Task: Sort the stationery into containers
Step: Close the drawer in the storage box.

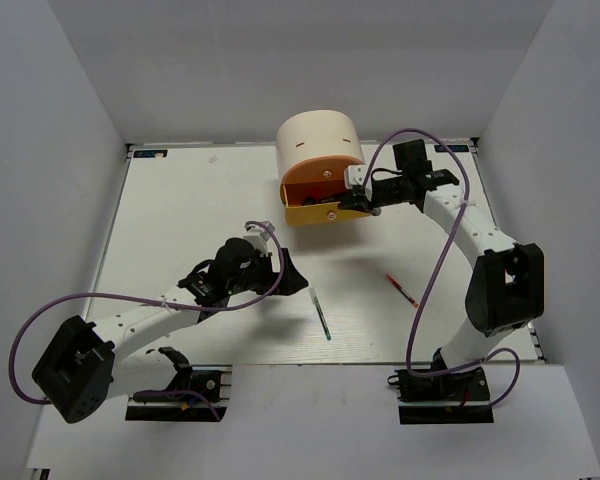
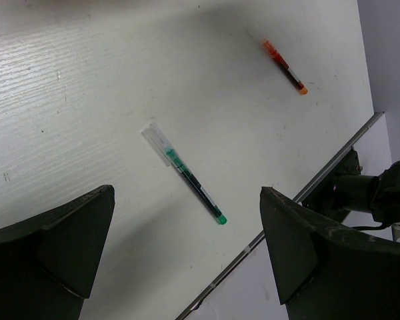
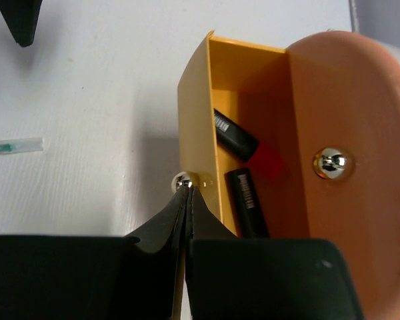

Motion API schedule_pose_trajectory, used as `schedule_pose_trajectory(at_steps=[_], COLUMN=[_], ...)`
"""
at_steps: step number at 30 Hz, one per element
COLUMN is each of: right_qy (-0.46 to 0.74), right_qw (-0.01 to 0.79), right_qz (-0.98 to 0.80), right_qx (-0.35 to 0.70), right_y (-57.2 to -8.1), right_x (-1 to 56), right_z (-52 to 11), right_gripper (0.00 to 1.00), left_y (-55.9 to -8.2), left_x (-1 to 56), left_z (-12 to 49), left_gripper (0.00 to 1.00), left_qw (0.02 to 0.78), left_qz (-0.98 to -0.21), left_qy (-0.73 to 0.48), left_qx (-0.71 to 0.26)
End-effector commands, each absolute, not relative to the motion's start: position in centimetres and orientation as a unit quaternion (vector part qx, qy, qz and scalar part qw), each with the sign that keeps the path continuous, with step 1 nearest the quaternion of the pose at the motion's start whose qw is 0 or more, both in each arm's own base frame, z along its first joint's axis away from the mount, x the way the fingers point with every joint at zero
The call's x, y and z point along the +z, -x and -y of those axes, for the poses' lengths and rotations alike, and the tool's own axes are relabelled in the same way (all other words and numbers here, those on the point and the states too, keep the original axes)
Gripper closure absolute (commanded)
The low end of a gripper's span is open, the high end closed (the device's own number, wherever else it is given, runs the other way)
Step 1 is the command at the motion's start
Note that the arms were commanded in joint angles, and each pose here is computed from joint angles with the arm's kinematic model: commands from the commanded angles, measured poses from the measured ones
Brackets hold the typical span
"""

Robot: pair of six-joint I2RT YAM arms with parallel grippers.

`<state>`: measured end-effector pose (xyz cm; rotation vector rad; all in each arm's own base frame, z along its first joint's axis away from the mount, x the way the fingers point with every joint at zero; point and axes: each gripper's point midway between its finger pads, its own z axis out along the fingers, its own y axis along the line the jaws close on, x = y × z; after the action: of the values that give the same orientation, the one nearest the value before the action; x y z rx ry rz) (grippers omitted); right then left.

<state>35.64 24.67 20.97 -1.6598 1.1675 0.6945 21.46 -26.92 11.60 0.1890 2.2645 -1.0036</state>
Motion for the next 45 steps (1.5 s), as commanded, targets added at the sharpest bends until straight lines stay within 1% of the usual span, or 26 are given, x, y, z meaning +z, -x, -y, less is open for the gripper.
schedule_pose_trajectory(at_steps=[1, 5, 6, 11, 14, 30, 39, 43, 44, 45], right_qy=[0.692, 0.696, 0.697, 0.687, 0.677, 0.623, 0.609, 0.600, 0.600, 0.594], right_qw=[0.462, 0.453, 0.461, 0.446, 0.453, 0.514, 0.520, 0.524, 0.520, 0.533], right_qz=[-0.480, -0.483, -0.482, -0.529, -0.545, -0.578, -0.590, -0.598, -0.602, -0.596], right_qx=[0.279, 0.276, 0.263, 0.221, 0.198, 0.117, 0.101, 0.088, 0.090, 0.085], right_y=[-35.0, -34.9, -35.6, -37.1, -38.3, -43.1, -44.4, -45.0, -44.9, -45.3], right_x=[20.2, 19.3, 19.4, 17.1, 16.7, 18.2, 17.9, 18.0, 17.6, 18.3], right_z=[-24.7, -25.1, -25.2, -25.0, -24.9, -25.6, -25.8, -25.6, -25.6, -25.7], right_gripper=[1.00, 1.00, 1.00, 1.00, 1.00, 1.00, 1.00, 0.94, 0.94, 0.92], left_y=[-21.4, -21.4, -21.4, -21.4, -21.4, -21.4, -21.6, -21.6, -21.6, -21.6], left_x=[12.3, 12.3, 12.3, 12.0, 11.7, 11.5, 11.6, 11.6, 11.6, 11.6], left_z=[26.9, 26.9, 26.9, 26.9, 26.9, 26.7, 26.9, 26.9, 26.9, 26.9], left_gripper=[0.00, 0.00, 0.00, 0.00, 0.00, 0.00, 0.00, 0.00, 0.00, 0.00], left_qw=[0.334, 0.334, 0.334, 0.331, 0.328, 0.328, 0.328, 0.328, 0.328, 0.328], left_qz=[-0.856, -0.856, -0.856, -0.858, -0.860, -0.863, -0.863, -0.863, -0.863, -0.863], left_qy=[-0.078, -0.078, -0.078, -0.078, -0.077, -0.075, -0.075, -0.075, -0.075, -0.075], left_qx=[-0.387, -0.387, -0.387, -0.385, -0.383, -0.377, -0.377, -0.377, -0.377, -0.377])
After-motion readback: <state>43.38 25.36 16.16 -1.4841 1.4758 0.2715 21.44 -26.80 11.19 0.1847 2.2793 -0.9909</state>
